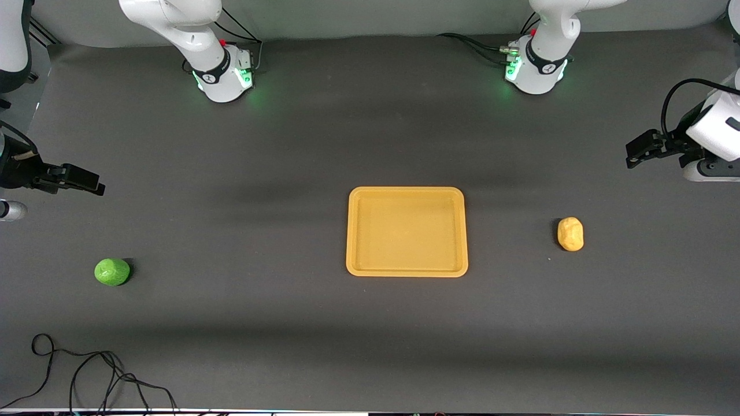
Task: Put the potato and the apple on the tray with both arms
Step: 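Reach the left gripper down toward the yellow potato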
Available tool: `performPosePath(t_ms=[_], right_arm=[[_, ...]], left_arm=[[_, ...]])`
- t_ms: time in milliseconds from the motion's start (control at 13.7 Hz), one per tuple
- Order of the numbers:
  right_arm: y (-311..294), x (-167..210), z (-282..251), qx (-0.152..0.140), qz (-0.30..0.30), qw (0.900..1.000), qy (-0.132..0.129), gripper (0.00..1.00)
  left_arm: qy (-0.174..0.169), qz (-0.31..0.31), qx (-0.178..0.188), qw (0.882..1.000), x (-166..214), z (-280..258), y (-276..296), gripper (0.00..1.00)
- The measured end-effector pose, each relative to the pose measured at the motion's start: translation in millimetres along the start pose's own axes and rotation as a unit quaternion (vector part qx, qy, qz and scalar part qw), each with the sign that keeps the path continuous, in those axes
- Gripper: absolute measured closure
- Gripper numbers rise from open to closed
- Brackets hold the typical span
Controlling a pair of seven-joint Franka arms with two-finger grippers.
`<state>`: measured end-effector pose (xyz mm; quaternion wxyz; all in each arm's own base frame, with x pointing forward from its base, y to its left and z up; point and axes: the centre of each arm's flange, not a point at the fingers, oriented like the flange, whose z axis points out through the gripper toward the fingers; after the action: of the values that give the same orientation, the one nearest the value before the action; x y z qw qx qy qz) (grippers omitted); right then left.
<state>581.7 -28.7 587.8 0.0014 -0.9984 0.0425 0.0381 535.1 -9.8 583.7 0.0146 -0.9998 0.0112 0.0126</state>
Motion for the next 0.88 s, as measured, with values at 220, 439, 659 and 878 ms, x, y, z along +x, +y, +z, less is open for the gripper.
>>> performPosePath(t_ms=[220, 439, 659, 878], right_arm=[[0.0, 0.1, 0.0, 0.0, 0.0, 1.0, 0.0, 0.0], [-0.1, 0.3, 0.1, 0.0, 0.0, 1.0, 0.001, 0.0], [-0.2, 0.4, -0.1, 0.0, 0.0, 1.0, 0.001, 0.0], [-0.2, 0.6, -0.4, 0.0, 0.0, 1.0, 0.002, 0.0]], left_arm=[[0.0, 0.0, 0.0, 1.0, 0.1, -0.1, 0.2, 0.0], [0.014, 0.003, 0.0, 1.0, 3.8, 3.6, 3.7, 0.0], [0.016, 0.005, 0.0, 1.0, 9.1, 33.8, 5.4, 0.0], [-0.007, 0.007, -0.004, 1.0, 21.9, 94.4, 5.6, 0.0]])
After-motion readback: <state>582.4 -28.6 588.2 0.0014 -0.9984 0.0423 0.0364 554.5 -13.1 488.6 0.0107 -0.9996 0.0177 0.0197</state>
